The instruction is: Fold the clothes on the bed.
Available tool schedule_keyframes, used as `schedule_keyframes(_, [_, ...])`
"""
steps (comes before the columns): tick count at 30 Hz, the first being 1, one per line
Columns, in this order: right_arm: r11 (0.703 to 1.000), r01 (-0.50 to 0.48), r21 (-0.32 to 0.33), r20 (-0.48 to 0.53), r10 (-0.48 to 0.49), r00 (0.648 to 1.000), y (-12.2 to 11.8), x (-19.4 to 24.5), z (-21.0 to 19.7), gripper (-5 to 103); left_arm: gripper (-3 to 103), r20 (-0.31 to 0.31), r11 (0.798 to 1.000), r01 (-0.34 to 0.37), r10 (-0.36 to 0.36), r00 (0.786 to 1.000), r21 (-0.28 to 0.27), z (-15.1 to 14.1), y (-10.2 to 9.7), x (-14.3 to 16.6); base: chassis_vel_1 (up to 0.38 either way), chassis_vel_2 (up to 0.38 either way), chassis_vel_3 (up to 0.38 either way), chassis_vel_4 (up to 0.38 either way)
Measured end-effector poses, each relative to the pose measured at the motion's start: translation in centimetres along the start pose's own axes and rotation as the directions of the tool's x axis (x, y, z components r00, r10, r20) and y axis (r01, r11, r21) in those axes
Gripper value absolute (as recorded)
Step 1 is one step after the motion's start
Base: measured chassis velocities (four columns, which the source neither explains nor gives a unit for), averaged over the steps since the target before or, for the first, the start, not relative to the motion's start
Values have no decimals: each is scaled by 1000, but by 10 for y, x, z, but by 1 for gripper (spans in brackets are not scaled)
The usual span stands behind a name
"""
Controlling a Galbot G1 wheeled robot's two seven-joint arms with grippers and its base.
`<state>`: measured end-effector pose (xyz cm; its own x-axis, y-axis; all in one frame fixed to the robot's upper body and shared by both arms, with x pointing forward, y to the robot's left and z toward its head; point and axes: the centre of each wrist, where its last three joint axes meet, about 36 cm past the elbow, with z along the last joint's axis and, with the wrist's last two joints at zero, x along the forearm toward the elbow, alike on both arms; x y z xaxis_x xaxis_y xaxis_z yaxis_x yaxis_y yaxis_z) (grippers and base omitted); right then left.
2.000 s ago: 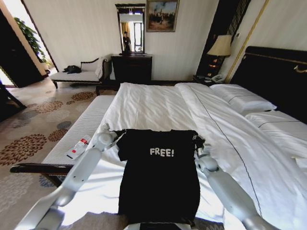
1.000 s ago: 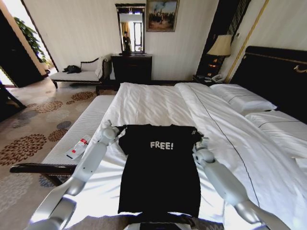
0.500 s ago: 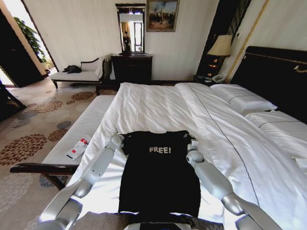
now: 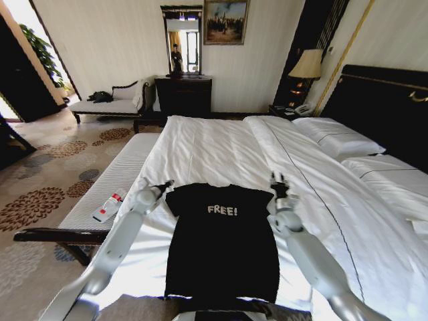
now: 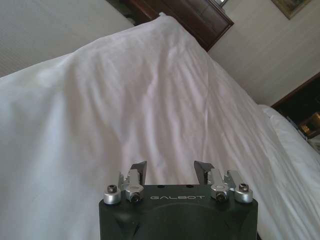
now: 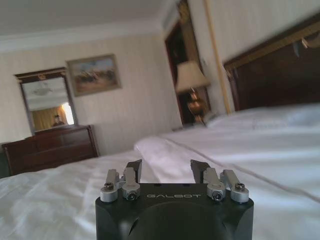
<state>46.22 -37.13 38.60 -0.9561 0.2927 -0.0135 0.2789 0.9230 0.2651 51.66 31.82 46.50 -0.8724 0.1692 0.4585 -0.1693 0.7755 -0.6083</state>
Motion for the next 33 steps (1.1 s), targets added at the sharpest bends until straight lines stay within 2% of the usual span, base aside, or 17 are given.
schedule_keyframes(1, [998, -19, -62, -59, 15, 998, -4, 21, -6, 62, 64, -4, 1000, 11, -11, 1000, -4, 4, 11, 24, 0, 0, 0, 0])
schedule_keyframes(2, [996, -27, -85, -92, 19, 996, -5, 30, -7, 67, 64, -4, 1000, 21, -21, 1000, -10, 6, 16, 36, 0, 0, 0, 0])
schedule_keyframes(4, [987, -46, -153, -219, 12, 976, 0, 58, -8, 78, 75, 1, 995, 84, -84, 997, -48, 13, 36, 76, 0, 0, 0, 0])
schedule_keyframes(6, [984, -53, -170, -266, 6, 964, 4, 66, -8, 78, 80, 8, 993, 109, -109, 994, -51, 16, 43, 87, 0, 0, 0, 0])
schedule_keyframes(7, [982, -60, -178, -298, 5, 955, 7, 70, -7, 84, 85, 8, 991, 123, -123, 992, -50, 18, 47, 93, 0, 0, 0, 0])
schedule_keyframes(8, [978, -80, -195, -363, 4, 932, 13, 78, -4, 89, 85, 8, 989, 146, -146, 989, -38, 22, 54, 104, 0, 0, 0, 0])
schedule_keyframes(9, [968, -113, -226, -427, 5, 904, 22, 86, 1, 95, 96, 12, 986, 166, -166, 986, -18, 27, 60, 119, 0, 0, 0, 0])
schedule_keyframes(10, [955, -139, -261, -466, 1, 885, 30, 90, 7, 98, 98, 14, 985, 175, -175, 984, -4, 32, 63, 130, 0, 0, 0, 0])
schedule_keyframes(12, [949, -151, -279, -480, -2, 877, 33, 92, 9, 98, 98, 14, 984, 179, -179, 984, 3, 34, 64, 136, 0, 0, 0, 0])
schedule_keyframes(15, [905, -211, -369, -520, -13, 854, 48, 96, 20, 100, 100, 29, 982, 186, -187, 982, 32, 38, 66, 165, 0, 0, 0, 0])
schedule_keyframes(18, [881, -238, -410, -532, -19, 847, 50, 96, 22, 102, 100, 37, 981, 189, -190, 981, 44, 38, 66, 176, 0, 0, 0, 0])
schedule_keyframes(19, [860, -260, -440, -537, -20, 844, 50, 95, 24, 95, 100, 44, 979, 196, -198, 979, 53, 37, 67, 185, 0, 0, 0, 0])
schedule_keyframes(20, [851, -271, -449, -534, -13, 845, 49, 93, 25, 95, 100, 48, 978, 201, -204, 978, 56, 37, 67, 189, 0, 0, 0, 0])
schedule_keyframes(21, [851, -271, -449, -534, -13, 845, 49, 93, 25, 95, 100, 48, 978, 201, -204, 978, 56, 37, 67, 189, 0, 0, 0, 0])
schedule_keyframes(25, [821, -310, -480, -497, 37, 867, 36, 86, 23, 74, 100, 54, 977, 206, -210, 976, 59, 38, 64, 192, 0, 0, 0, 0])
schedule_keyframes(27, [816, -316, -485, -491, 45, 870, 34, 85, 21, 74, 100, 54, 977, 205, -208, 977, 60, 38, 63, 192, 0, 0, 0, 0])
schedule_keyframes(33, [776, -352, -524, -474, 78, 877, 16, 82, 18, 51, 100, 51, 977, 199, -203, 978, 76, 41, 60, 190, 0, 0, 0, 0])
